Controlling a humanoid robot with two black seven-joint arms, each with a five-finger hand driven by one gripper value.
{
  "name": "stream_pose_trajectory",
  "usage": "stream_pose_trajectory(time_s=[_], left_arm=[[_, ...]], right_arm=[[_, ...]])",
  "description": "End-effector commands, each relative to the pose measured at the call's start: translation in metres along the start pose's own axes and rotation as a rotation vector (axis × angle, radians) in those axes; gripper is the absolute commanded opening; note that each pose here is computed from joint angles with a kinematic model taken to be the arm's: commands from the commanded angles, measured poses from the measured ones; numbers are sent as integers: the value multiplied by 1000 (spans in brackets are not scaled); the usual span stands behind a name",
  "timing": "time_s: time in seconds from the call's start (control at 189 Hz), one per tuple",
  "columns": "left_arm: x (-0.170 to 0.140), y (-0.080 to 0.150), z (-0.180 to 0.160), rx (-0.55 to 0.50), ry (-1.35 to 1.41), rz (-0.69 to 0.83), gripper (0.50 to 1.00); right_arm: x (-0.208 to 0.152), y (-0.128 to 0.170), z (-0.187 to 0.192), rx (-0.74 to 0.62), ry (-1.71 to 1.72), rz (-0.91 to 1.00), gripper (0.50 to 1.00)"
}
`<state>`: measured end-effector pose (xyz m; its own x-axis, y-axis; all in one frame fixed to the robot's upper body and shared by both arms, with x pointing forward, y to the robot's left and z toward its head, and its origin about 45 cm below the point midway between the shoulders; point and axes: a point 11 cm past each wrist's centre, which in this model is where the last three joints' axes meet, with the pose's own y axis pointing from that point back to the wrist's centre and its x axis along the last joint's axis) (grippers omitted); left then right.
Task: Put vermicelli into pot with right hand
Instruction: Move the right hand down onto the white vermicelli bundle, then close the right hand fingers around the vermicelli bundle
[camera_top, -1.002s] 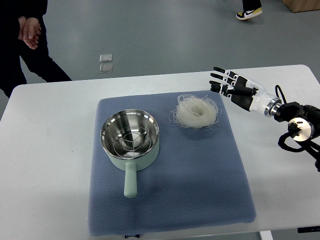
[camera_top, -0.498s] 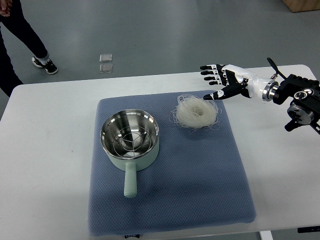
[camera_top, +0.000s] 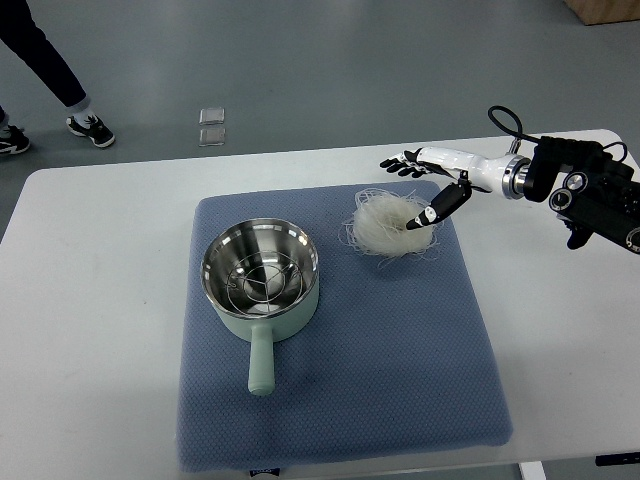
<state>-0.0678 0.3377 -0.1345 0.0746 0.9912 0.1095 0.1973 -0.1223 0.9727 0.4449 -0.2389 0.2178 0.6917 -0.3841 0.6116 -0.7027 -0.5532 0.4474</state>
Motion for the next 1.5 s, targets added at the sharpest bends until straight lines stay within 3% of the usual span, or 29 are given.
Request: stream_pose_trajectory(time_s=[0.0,0.44,0.991,1.097,1.208,1.357,1.436,1.463,1.495], left_arm=[[0,0,0,-1,0,0,1000],[0,0,0,-1,0,0,1000],[0,0,0,-1,0,0,1000],[0,0,0,-1,0,0,1000],[0,0,0,-1,0,0,1000],[0,0,0,-1,0,0,1000],[0,0,0,-1,0,0,1000],[0,0,0,1,0,0,1000],[0,0,0,-1,0,0,1000]], right_arm=[[5,1,4,-18,14,10,919],[-10,-9,25,-93,52,12,917],[-32,-27,15,-73,56,-29,899],[-38,-30,13,-71,62,-41,840],[-44,-30,16,-81,75,-62,715],[-51,-32,15,-79,83,-79,625],[-53,-34,15,-78,86,-86,552],[-54,-34,15,-79,87,-88,505],[-53,-33,15,-80,89,-86,500]])
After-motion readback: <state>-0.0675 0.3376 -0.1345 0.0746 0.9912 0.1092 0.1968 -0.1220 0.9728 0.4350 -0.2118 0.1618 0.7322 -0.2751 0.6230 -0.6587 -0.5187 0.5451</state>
